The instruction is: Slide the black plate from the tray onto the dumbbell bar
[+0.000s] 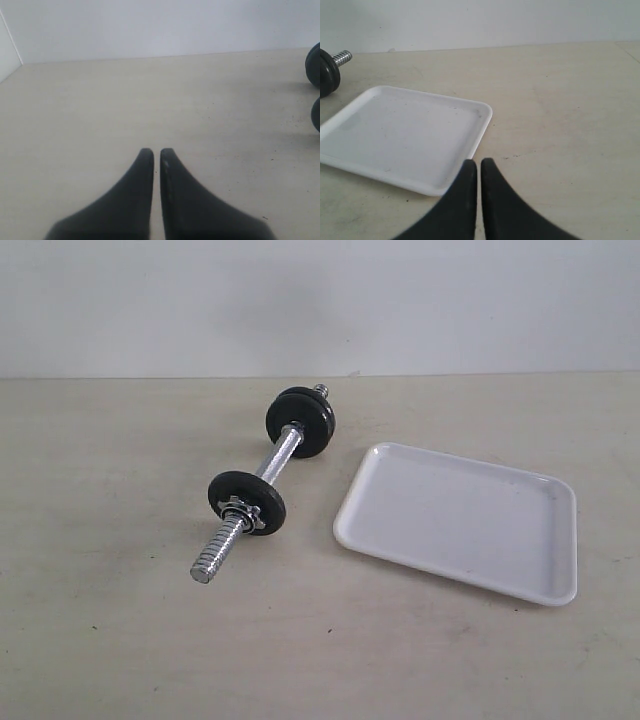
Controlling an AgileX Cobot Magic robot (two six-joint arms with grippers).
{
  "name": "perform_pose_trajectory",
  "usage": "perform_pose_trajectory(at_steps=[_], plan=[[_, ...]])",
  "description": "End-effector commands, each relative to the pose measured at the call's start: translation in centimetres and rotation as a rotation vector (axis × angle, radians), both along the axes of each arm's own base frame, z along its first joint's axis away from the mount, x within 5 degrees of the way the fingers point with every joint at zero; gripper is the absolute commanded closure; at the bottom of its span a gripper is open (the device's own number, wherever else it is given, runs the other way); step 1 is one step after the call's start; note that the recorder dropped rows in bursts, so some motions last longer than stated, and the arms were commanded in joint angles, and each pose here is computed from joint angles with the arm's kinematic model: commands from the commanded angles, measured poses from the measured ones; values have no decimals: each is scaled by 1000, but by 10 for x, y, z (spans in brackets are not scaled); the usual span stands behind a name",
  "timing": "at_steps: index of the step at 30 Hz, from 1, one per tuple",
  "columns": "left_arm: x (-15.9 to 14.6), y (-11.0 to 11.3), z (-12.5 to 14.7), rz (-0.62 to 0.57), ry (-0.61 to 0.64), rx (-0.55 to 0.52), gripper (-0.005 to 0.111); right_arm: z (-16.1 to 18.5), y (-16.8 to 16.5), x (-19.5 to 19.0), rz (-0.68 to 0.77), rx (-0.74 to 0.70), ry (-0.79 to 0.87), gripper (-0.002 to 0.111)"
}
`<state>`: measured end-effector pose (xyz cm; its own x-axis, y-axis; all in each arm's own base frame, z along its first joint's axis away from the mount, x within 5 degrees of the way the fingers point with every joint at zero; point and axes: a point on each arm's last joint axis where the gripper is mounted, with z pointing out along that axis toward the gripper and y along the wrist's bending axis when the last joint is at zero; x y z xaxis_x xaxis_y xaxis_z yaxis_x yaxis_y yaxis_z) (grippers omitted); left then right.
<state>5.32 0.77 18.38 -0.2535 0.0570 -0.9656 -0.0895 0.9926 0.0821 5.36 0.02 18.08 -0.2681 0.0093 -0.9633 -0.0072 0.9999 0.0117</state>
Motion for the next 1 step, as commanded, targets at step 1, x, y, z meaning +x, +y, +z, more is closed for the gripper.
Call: perform_pose_trajectory(at_steps=[1], plan=[[0, 0, -1, 3, -2, -16, 102, 1, 0, 0, 1, -1, -10, 107]])
